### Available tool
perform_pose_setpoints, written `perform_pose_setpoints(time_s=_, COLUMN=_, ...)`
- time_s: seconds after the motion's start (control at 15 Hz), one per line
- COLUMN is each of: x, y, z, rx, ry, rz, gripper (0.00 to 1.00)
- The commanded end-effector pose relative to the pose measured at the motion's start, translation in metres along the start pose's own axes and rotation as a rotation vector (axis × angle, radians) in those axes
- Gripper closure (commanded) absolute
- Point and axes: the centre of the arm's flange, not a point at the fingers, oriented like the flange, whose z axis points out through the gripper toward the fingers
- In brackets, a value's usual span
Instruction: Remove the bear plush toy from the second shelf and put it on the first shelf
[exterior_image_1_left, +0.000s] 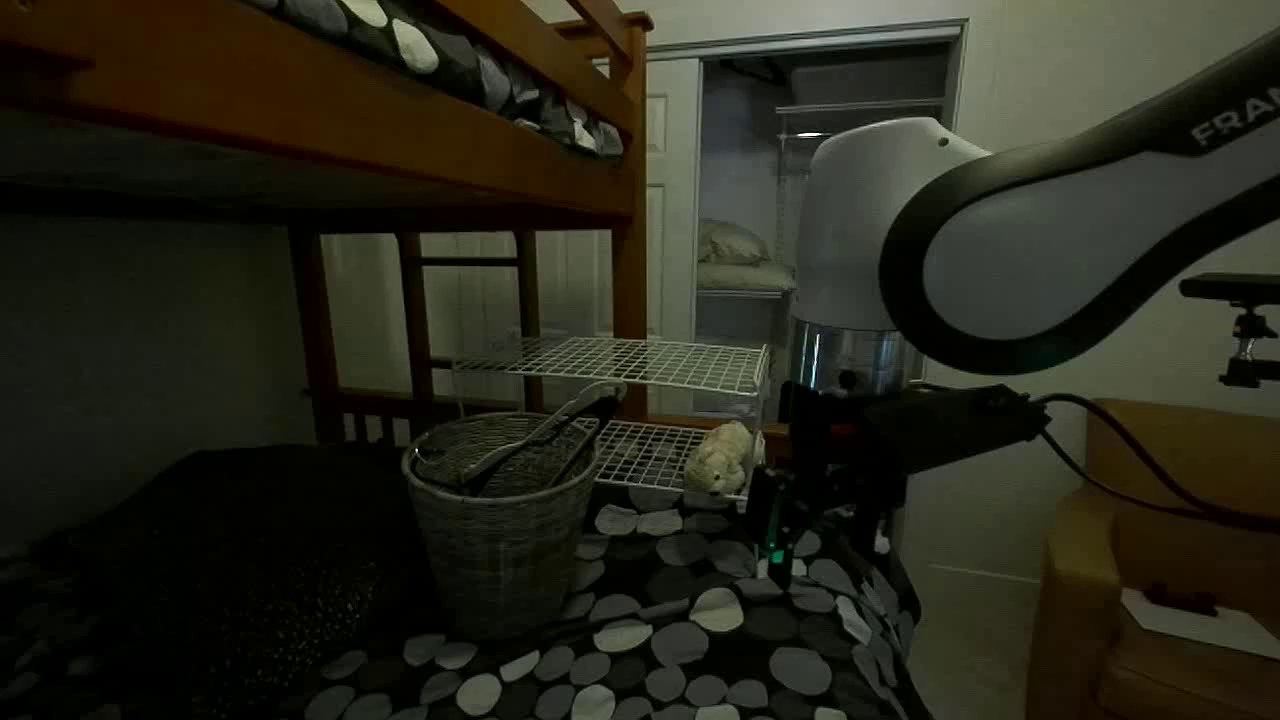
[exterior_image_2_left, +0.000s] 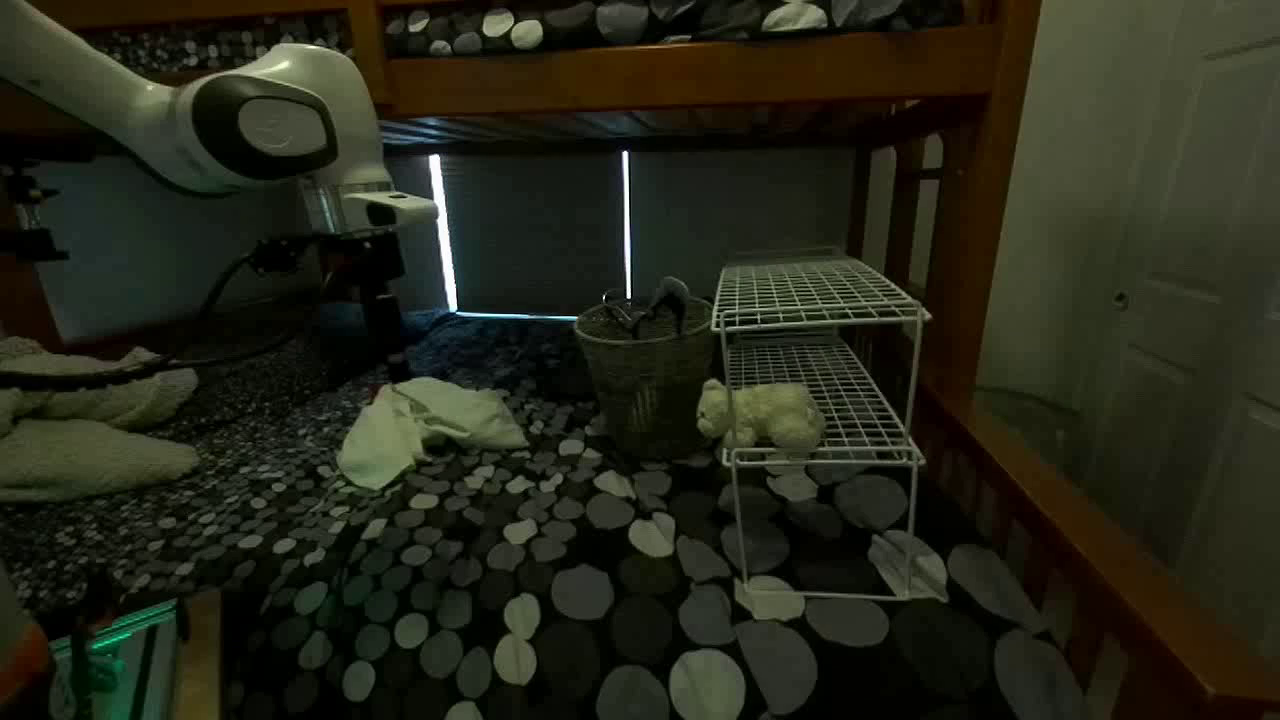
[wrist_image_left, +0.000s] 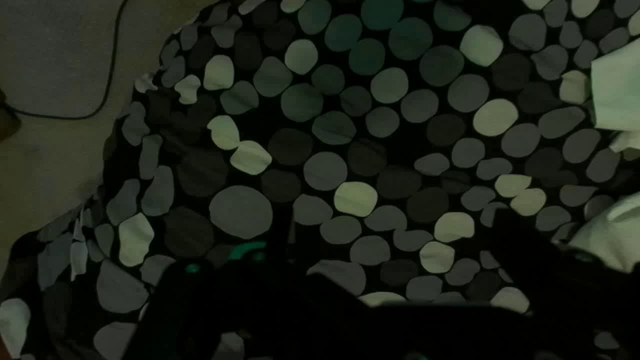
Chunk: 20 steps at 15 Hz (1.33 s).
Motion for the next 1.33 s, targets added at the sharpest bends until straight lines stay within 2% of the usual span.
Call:
perform_pose_setpoints(time_s=0.0, x=0.000, y=0.000, z=0.000, rx=0.000, ry=-0.001, rz=0.000, gripper=0.00)
perform_pose_setpoints(time_s=0.67, x=0.000, y=0.000, z=0.001, rx=-0.001, ry=-0.003, rz=0.000, gripper=0.00)
perform_pose_setpoints(time_s=0.8, x=0.013, y=-0.007, z=0.007, rx=0.014, ry=0.016, rz=0.160, gripper=0.00)
perform_pose_setpoints(time_s=1.27, x=0.088, y=0.049, z=0.031, rx=0.116, ry=0.186, rz=0.519, gripper=0.00)
